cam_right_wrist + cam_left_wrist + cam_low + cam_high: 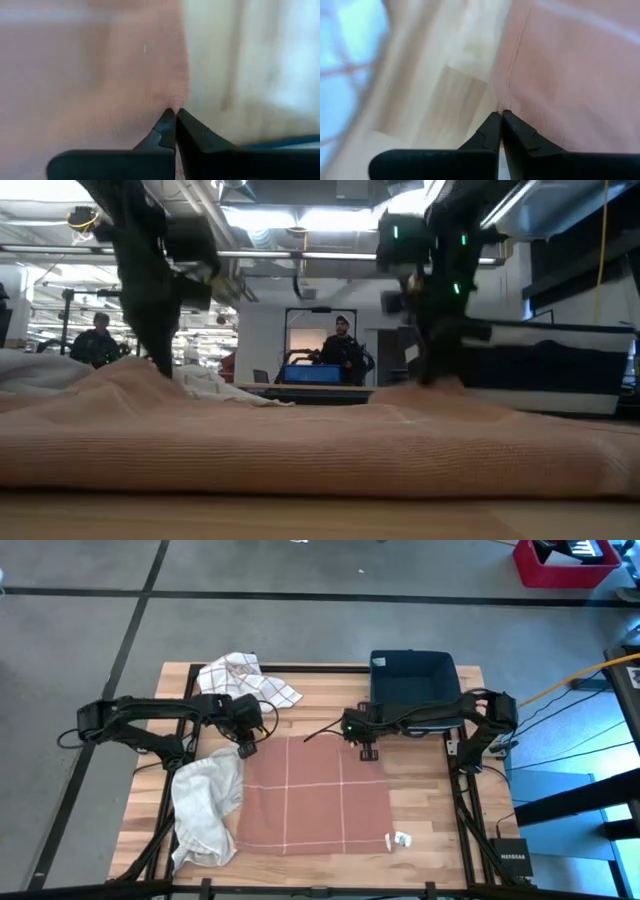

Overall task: Fold towel
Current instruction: Fold the brown towel

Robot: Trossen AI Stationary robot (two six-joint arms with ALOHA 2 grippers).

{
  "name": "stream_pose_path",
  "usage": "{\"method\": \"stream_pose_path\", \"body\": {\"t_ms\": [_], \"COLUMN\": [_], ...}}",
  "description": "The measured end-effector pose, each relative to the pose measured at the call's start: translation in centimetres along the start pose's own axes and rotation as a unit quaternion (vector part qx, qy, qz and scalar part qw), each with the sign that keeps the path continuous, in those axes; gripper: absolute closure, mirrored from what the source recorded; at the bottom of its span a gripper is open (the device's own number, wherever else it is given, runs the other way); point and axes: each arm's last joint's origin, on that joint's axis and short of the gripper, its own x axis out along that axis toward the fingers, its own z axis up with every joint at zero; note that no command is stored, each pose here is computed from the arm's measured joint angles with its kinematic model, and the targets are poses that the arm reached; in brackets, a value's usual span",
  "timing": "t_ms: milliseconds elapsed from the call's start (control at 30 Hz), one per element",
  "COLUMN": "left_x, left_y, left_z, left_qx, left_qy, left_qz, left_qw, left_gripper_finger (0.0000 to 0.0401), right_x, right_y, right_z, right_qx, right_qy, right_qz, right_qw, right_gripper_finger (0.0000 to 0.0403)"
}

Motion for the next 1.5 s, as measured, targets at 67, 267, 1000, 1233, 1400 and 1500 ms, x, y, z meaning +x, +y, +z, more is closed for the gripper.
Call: {"method": "stream_pose_path", "body": {"t_ms": [67, 267, 1000, 1233, 1400, 1500], "left_x": [-1.7, -6.2, -15.1, -15.2, -14.5, -14.2], "left_y": [-0.4, -1.7, -7.7, -10.9, -15.2, -18.1], "left_z": [0.3, -0.4, -2.5, -4.6, -5.8, -6.6], "left_qx": [0.005, 0.007, 0.094, 0.077, 0.098, 0.108], "left_qy": [-0.019, -0.074, -0.224, -0.178, -0.156, -0.155], "left_qz": [0.010, 0.004, -0.057, -0.127, -0.180, -0.223], "left_qw": [1.000, 0.997, 0.968, 0.973, 0.966, 0.956], "left_gripper_finger": [0.0399, 0.0400, 0.0400, 0.0400, 0.0400, 0.0400], "right_x": [-1.3, -5.4, -13.9, -16.3, -17.0, -18.0], "right_y": [0.2, 0.8, 9.9, 14.3, 17.9, 20.0], "right_z": [0.3, 1.2, -2.3, -3.0, -3.0, -3.7], "right_qx": [-0.004, 0.006, 0.033, 0.039, 0.064, 0.074], "right_qy": [0.007, -0.008, -0.027, -0.103, -0.140, -0.147], "right_qz": [-0.010, -0.050, -0.053, 0.031, 0.112, 0.176], "right_qw": [1.000, 0.999, 0.998, 0.993, 0.982, 0.970], "right_gripper_finger": [0.0396, 0.0397, 0.0400, 0.0399, 0.0399, 0.0399]}}
